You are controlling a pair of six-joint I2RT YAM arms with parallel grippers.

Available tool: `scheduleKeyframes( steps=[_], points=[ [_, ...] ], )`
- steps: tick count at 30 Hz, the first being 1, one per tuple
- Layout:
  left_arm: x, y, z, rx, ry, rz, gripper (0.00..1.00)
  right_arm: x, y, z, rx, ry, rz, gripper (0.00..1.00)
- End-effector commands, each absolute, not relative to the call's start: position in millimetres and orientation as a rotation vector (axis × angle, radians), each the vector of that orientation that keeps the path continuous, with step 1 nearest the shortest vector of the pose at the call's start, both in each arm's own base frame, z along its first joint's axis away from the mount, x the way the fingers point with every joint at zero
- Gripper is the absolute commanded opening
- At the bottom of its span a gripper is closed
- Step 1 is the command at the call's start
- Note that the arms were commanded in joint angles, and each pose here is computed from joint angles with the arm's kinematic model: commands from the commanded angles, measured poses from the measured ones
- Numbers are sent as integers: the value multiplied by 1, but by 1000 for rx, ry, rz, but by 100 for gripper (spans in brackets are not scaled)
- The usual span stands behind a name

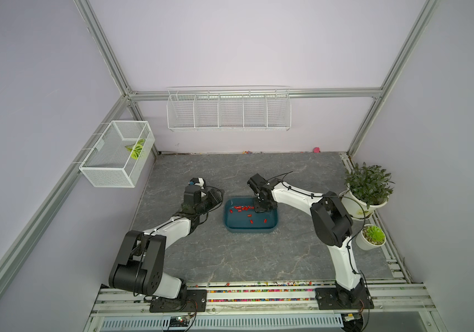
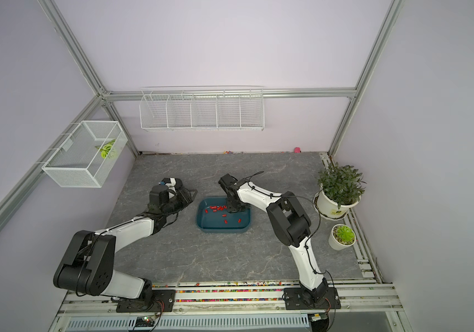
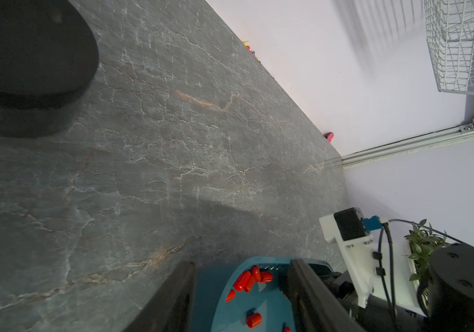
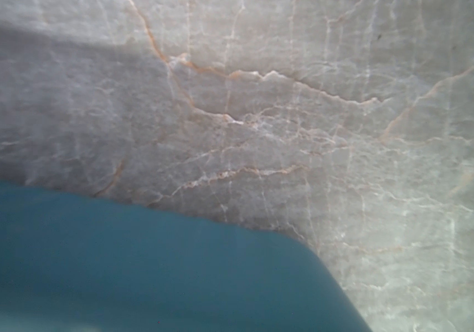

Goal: Take the screw protection sleeves out of the storage box
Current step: Pick up the screw protection sleeve from the storage box, then place the screw protection sleeve at the center of the board.

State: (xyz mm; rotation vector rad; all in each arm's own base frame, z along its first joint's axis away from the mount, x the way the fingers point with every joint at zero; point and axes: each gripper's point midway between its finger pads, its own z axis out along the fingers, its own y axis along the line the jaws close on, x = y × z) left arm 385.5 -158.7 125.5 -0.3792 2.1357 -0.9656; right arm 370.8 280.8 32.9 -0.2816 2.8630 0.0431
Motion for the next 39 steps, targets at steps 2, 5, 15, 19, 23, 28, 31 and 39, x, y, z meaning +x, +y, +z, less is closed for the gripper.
scheduleKeyframes(
  steps=[2,5,15,19,23,28,31,39],
  points=[
    [384,-159,124,-371,2134,-968,58,366,282,80,-308,2791,121,9],
    [385,-159,124,-371,2133,-968,58,363,279,101,-319,2760,137,9],
    [386,-158,123,-376,2135,-967,58,346,236,162,-270,2670,139,10],
    [385,-159,122,-377,2138,-967,58,337,209,166,-230,2666,111,11],
    [386,-158,120,-382,2142,-968,58,330,185,157,-182,2681,124,11],
    [385,-159,121,-379,2142,-972,58,323,159,134,-120,2710,128,12],
    [386,-159,120,-380,2143,-972,59,322,150,115,-97,2740,130,12],
    [385,-159,119,-386,2147,-977,59,324,144,75,-95,2799,104,13]
  ],
)
